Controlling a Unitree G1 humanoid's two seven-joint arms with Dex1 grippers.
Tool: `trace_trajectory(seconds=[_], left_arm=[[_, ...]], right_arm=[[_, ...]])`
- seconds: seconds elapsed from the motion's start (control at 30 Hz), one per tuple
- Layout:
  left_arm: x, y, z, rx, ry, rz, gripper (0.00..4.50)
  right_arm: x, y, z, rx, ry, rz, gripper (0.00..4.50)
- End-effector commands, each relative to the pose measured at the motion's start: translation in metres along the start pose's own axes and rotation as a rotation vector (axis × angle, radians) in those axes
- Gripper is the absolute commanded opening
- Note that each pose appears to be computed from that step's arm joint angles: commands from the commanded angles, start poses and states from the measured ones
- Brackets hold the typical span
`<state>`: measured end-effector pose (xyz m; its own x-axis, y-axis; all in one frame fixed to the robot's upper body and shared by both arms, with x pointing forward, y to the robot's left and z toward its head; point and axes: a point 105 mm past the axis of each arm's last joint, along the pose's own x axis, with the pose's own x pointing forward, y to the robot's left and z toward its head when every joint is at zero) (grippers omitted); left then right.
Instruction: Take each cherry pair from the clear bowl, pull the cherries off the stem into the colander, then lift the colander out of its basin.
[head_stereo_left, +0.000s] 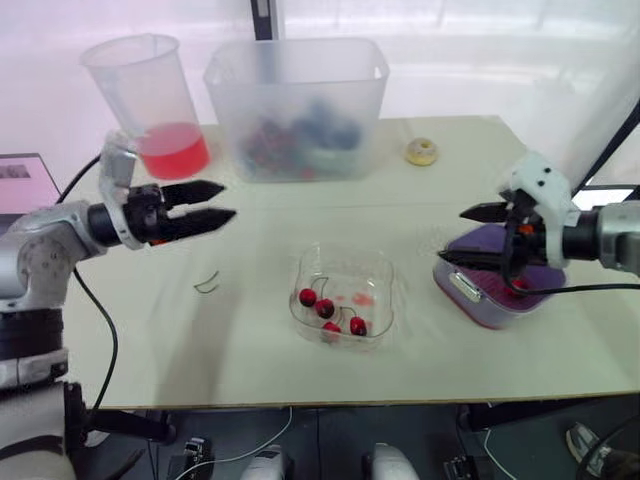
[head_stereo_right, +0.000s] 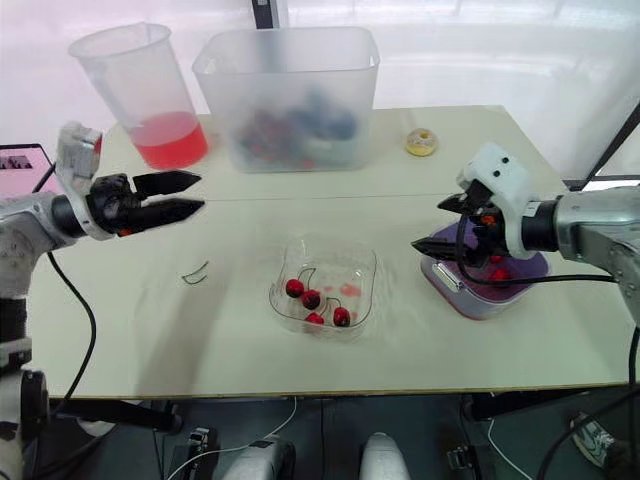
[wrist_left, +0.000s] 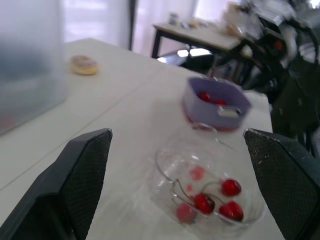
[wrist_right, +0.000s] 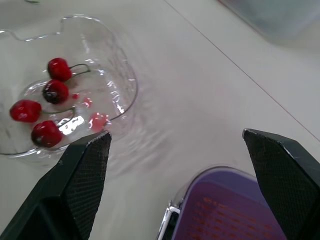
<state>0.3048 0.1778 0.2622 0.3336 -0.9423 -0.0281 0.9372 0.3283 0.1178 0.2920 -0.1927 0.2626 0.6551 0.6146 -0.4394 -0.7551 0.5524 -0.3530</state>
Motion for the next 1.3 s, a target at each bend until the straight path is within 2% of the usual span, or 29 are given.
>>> trace_trajectory(seconds=[0.03, 0.13, 0.23, 0.4, 0.53, 0.6, 0.77, 0.9, 1.23, 1.3], left_arm=[[0.007, -0.024, -0.006, 0.178, 0.101, -0.111, 4.42], [0.010, -0.032, -0.003, 0.236, 0.107, -0.152, 4.42], [0.008, -0.032, -0.004, 0.275, 0.134, -0.141, 4.42], [0.003, -0.031, -0.003, 0.265, 0.121, -0.119, 4.42], [0.003, -0.030, -0.008, 0.265, 0.120, -0.102, 4.42], [0.003, -0.021, -0.014, 0.282, 0.156, -0.051, 4.42], [0.004, -0.023, -0.015, 0.301, 0.135, -0.049, 4.42], [0.002, -0.026, -0.018, 0.298, 0.134, -0.046, 4.42], [0.003, -0.022, -0.021, 0.263, 0.137, 0.005, 4.42], [0.003, -0.021, -0.020, 0.257, 0.138, 0.015, 4.50]], right_arm=[[0.000, 0.013, 0.023, -0.207, -0.052, 0.030, 4.50], [0.004, 0.028, 0.025, -0.213, -0.039, 0.107, 4.50], [0.005, 0.029, 0.026, -0.182, -0.020, 0.112, 4.50], [0.013, 0.040, 0.036, -0.103, -0.037, 0.217, 4.50], [0.039, 0.050, 0.049, -0.038, -0.063, 0.253, 4.50], [0.054, 0.053, 0.056, 0.012, -0.076, 0.240, 4.50], [0.091, 0.068, 0.047, 0.135, 0.070, 0.249, 4.50], [0.110, 0.087, 0.043, 0.215, 0.128, 0.322, 4.50], [0.143, 0.089, 0.017, 0.310, 0.272, 0.260, 4.50], [0.147, 0.091, 0.015, 0.317, 0.282, 0.265, 3.91]])
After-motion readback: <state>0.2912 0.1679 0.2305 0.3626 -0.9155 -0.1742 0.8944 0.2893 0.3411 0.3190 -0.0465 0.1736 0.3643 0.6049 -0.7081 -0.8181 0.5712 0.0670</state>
